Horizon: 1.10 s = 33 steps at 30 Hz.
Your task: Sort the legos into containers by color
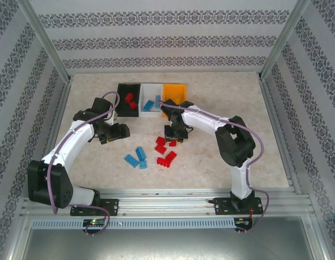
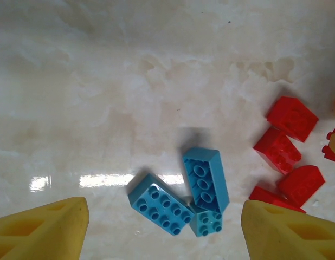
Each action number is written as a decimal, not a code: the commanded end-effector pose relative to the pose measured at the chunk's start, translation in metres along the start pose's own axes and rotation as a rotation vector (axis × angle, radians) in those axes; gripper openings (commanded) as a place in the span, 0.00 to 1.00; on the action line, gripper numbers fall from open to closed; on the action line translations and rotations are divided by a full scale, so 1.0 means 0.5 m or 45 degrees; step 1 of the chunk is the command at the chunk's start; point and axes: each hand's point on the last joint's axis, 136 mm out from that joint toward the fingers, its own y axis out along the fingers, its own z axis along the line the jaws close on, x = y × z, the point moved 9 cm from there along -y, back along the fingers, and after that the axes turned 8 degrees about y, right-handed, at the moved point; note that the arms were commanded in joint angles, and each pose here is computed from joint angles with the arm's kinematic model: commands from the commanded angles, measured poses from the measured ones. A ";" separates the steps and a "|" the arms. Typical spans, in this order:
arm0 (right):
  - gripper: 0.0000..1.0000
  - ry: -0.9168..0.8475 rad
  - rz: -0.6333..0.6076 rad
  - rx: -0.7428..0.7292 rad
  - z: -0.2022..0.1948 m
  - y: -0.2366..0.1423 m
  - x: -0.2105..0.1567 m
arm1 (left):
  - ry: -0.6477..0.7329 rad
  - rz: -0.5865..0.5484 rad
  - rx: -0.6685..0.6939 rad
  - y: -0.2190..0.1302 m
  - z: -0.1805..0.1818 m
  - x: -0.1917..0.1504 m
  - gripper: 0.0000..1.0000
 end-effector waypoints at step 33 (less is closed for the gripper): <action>0.56 -0.034 -0.362 0.981 0.309 -0.185 0.293 | -0.023 0.036 -0.059 -0.043 0.000 -0.083 0.74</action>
